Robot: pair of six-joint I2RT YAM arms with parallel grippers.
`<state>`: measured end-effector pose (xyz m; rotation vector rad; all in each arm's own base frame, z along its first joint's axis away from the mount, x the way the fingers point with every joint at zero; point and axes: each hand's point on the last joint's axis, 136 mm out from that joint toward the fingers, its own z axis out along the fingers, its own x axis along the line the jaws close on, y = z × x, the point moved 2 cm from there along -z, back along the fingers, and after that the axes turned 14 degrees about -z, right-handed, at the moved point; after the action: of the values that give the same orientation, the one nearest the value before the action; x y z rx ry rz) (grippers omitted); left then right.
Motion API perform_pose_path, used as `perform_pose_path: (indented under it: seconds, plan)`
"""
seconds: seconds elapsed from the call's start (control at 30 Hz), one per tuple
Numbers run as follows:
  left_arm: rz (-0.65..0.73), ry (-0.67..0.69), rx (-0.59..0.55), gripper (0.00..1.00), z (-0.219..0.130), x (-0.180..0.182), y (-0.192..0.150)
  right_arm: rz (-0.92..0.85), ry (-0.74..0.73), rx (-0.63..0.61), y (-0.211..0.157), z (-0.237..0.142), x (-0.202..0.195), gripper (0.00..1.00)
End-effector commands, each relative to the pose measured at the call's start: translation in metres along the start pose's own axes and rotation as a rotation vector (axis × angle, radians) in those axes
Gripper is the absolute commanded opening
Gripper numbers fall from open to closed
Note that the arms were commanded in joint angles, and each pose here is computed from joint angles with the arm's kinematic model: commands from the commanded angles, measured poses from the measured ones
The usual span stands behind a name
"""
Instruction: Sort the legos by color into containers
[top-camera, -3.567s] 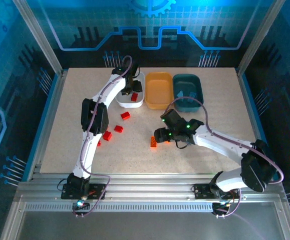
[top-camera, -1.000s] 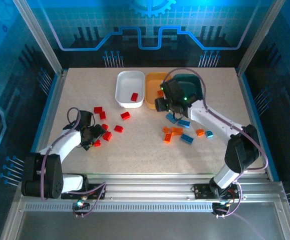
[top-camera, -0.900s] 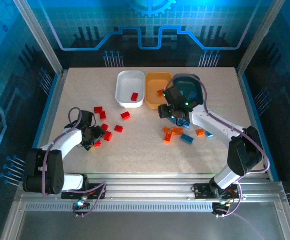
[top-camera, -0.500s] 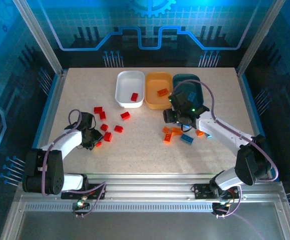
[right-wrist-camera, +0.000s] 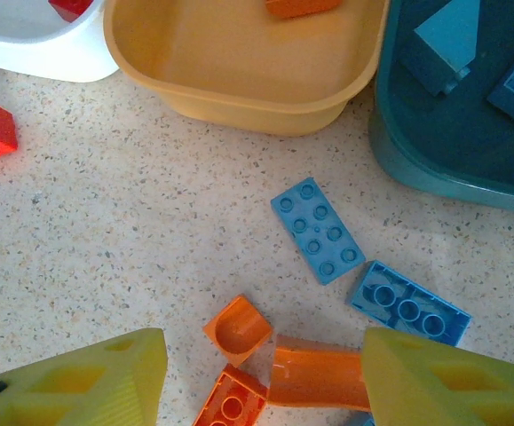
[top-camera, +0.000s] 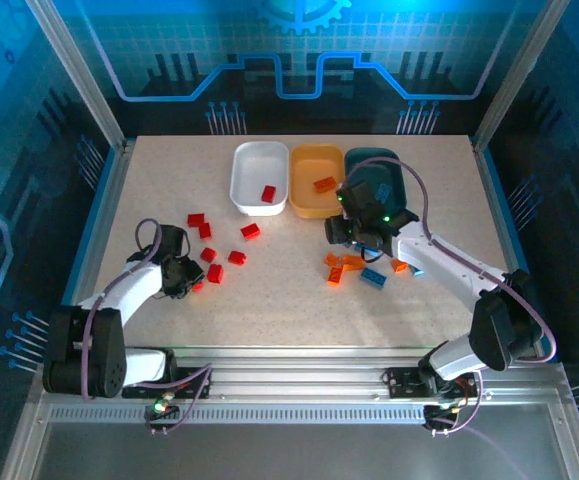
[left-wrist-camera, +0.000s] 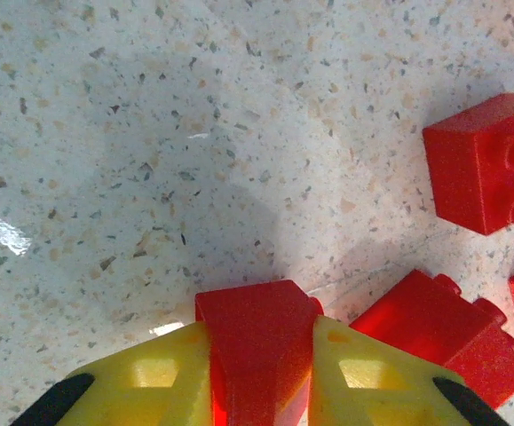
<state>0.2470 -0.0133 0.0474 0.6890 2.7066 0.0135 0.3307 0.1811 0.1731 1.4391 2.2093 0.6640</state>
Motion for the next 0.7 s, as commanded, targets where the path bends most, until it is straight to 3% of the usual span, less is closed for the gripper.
perform_pose_path:
  seconds: [0.0,0.27,0.47,0.67]
  plan:
    - [0.038,-0.024,-0.039,0.26,-0.019,-0.005,0.002,0.021,-0.006,-0.021,0.002,-0.004,-0.005,0.6]
    - [0.113,-0.189,-0.125,0.24,-0.076,-0.062,0.013,0.097,-0.027,0.017,-0.017,0.007,-0.021,0.6]
    - [0.206,-0.375,-0.12,0.25,-0.091,-0.166,0.016,0.264,-0.052,0.112,-0.057,0.029,-0.048,0.59]
    - [0.316,-0.431,-0.045,0.27,-0.07,-0.262,0.016,0.342,-0.072,0.193,-0.091,0.031,-0.067,0.61]
